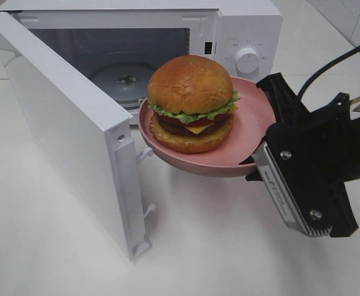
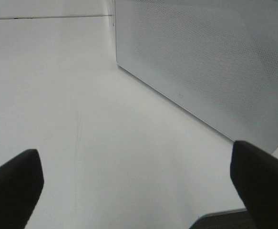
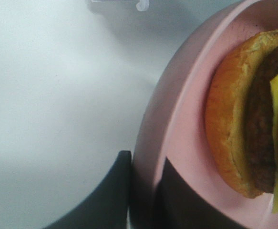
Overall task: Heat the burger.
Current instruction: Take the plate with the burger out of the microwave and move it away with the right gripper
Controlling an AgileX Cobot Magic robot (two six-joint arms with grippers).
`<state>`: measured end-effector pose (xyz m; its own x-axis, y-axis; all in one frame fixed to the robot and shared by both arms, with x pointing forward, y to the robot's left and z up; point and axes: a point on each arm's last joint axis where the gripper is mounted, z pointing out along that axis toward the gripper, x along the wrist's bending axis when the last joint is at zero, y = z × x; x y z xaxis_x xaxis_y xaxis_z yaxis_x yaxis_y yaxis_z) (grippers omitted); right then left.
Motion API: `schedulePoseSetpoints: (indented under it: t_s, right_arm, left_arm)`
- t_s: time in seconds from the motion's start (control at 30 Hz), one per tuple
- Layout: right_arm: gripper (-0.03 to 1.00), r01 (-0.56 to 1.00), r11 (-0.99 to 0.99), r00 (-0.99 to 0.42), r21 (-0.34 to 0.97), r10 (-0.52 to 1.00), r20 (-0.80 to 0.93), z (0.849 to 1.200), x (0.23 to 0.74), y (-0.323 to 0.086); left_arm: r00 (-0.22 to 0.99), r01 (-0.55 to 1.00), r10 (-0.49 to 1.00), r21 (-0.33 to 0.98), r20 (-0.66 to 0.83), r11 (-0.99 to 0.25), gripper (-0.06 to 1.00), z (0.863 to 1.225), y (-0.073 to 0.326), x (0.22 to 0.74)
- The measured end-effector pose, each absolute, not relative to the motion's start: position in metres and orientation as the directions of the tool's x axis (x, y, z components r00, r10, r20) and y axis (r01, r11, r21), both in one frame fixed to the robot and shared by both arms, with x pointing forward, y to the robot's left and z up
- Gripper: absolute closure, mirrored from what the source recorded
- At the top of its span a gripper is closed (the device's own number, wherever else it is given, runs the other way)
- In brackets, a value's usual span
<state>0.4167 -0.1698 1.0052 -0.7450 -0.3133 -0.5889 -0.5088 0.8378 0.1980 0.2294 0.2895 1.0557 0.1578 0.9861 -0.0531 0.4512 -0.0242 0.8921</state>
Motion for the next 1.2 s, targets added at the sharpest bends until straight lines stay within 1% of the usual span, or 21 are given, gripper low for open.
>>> schedulePoseSetpoints:
  t_s: [0.23, 0.3, 0.67, 0.83, 0.93, 1.0, 1.1, 1.17, 1.2]
  right_arm:
    - [0.86, -0.487, 0.845, -0.748, 0.222, -0.273, -0.605, 1.009, 0.397, -0.182]
    - [0.86, -0.488, 0.847, -0.742, 0.21, -0.276, -0.611, 1.013, 0.384, -0.192]
    - [0.86, -0.419, 0.889, -0.743, 0.183, -0.22, -0.632, 1.022, 0.361, -0.214]
    - [0.86, -0.309, 0.935, -0.753, 0.176, -0.128, -0.645, 1.032, 0.347, -0.233]
    - [0.86, -0.296, 0.939, -0.752, 0.175, -0.116, -0.649, 1.033, 0.346, -0.235]
    - [0.86, -0.226, 0.958, -0.757, 0.177, -0.058, -0.651, 1.035, 0.341, -0.243]
    - [0.86, -0.204, 0.963, -0.762, 0.178, -0.042, -0.647, 1.035, 0.34, -0.245]
    - [0.86, -0.094, 0.979, -0.782, 0.182, 0.04, -0.622, 1.034, 0.34, -0.252]
    - [0.86, -0.094, 0.979, -0.782, 0.182, 0.04, -0.622, 1.034, 0.34, -0.252]
  left_arm:
    - [0.158, 0.451, 0.986, 0.892, -0.053, -0.024, -0.04, 1.056, 0.29, 0.229]
    - [0.158, 0.451, 0.986, 0.892, -0.053, -0.024, -0.04, 1.056, 0.29, 0.229]
    - [0.158, 0.451, 0.986, 0.892, -0.053, -0.024, -0.04, 1.056, 0.29, 0.229]
    - [0.158, 0.451, 0.986, 0.892, -0.053, -0.024, -0.04, 1.056, 0.29, 0.229]
    - [0.158, 0.451, 0.986, 0.892, -0.053, -0.024, -0.04, 1.056, 0.29, 0.229]
    - [0.158, 0.451, 0.986, 0.892, -0.053, -0.024, -0.04, 1.056, 0.29, 0.229]
    - [0.158, 0.451, 0.986, 0.892, -0.053, -0.024, -0.04, 1.056, 0.29, 0.229]
    - [0.158, 0.451, 0.986, 0.892, -0.053, -0.024, -0.04, 1.056, 0.29, 0.229]
    - [0.158, 0.451, 0.986, 0.892, -0.053, -0.024, -0.04, 1.056, 0.29, 0.229]
